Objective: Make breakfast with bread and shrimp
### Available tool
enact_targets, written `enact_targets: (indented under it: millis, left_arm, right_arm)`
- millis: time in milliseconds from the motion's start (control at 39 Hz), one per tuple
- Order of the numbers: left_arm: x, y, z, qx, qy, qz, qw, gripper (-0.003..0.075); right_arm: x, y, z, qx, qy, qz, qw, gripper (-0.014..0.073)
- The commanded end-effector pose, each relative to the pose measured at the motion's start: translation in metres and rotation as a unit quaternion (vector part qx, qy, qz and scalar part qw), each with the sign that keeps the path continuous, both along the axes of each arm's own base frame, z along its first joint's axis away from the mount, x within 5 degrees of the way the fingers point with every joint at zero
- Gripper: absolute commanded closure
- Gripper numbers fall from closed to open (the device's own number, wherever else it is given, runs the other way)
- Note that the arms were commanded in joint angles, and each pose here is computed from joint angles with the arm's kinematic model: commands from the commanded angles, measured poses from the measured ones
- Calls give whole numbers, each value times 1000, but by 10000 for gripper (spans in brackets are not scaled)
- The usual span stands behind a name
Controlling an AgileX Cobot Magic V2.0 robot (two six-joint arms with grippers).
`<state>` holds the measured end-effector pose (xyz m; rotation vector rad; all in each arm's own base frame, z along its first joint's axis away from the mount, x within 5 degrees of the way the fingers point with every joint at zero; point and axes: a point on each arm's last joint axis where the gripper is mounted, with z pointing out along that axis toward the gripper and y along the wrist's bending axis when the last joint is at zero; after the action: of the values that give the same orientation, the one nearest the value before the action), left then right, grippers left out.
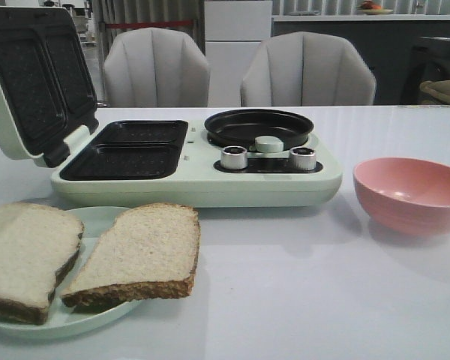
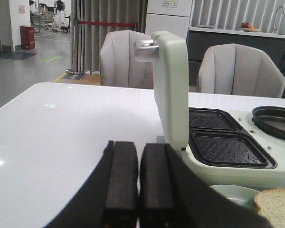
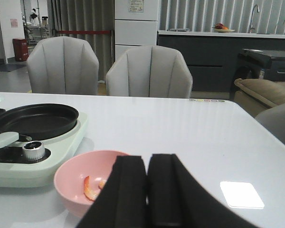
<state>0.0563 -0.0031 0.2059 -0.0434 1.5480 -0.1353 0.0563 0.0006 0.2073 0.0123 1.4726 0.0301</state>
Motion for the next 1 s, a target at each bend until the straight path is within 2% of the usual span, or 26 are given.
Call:
enact_targets:
  millis: [0, 539, 616, 770, 898, 975]
  left_arm:
    - [-1, 0, 1, -3, -38, -4, 999, 606]
    - [-1, 0, 1, -3, -38, -4, 999, 606]
    - [-1, -1, 1, 15, -41, -3, 999, 606]
    - [-1, -1, 1, 15, -41, -3, 999, 606]
    - [-1, -1, 5, 13, -62, -4, 998, 606]
    - [-3, -1, 14, 10, -112, -6, 994, 606]
  right_arm:
    - [-4, 1, 14, -7, -62, 1, 998, 449]
    - [-4, 1, 14, -7, -62, 1, 998, 449]
    - [-4, 1, 14, -7, -62, 1, 998, 449]
    - [-4, 1, 14, -7, -62, 1, 998, 449]
    - [-4, 1, 14, -7, -62, 1, 998, 449]
    - [-4, 1, 14, -7, -62, 1, 998, 449]
